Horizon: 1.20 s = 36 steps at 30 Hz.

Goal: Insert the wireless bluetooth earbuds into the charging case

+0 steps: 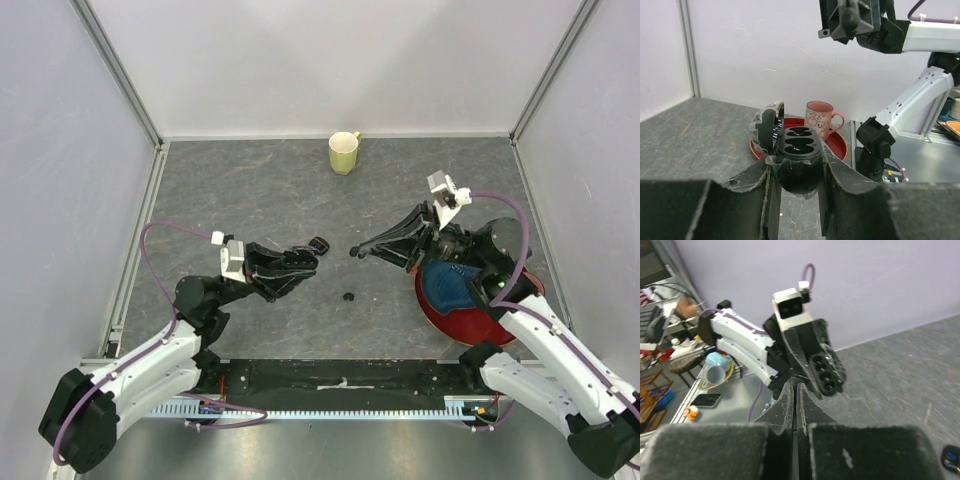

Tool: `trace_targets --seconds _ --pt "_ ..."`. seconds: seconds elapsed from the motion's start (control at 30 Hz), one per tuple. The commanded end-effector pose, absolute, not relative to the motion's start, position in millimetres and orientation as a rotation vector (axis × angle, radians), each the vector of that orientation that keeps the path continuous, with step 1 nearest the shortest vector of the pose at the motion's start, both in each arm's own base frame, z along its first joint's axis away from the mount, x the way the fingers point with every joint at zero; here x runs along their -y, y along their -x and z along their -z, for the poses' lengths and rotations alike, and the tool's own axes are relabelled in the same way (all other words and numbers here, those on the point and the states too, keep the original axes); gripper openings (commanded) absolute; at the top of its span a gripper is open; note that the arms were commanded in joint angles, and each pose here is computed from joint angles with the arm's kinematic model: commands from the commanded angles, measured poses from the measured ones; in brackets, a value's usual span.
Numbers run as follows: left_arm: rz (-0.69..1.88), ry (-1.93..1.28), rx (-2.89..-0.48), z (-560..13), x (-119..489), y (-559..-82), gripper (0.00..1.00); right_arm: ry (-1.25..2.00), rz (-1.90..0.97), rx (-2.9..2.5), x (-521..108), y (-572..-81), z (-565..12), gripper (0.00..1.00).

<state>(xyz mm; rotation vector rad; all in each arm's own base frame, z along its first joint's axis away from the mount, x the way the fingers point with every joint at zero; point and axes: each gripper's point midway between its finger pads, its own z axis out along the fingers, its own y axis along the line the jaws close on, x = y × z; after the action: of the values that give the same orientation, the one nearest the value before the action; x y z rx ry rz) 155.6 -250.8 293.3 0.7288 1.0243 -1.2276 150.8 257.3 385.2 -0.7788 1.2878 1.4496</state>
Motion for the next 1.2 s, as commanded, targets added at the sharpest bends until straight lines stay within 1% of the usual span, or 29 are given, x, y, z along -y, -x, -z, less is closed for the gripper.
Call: trace_targets --seconds 0.0,0.37,0.8,1.17 --pt "1.295 -0.764 -0.919 -321 253 -141 0.02 0.9 -1.464 -1.147 -272 -132 -410 0.0" --pt "1.354 -0.832 -0.838 -335 257 -127 0.02 0.924 -1.453 -1.169 -297 -137 -399 0.0" --pt "1.397 -0.853 -0.843 -335 261 -124 0.02 0.956 -1.46 -1.152 -314 -136 -399 0.0" --pt "1.41 -0.871 -0.831 -338 262 -122 0.02 0.976 -1.442 -1.187 -327 -140 -385 0.0"
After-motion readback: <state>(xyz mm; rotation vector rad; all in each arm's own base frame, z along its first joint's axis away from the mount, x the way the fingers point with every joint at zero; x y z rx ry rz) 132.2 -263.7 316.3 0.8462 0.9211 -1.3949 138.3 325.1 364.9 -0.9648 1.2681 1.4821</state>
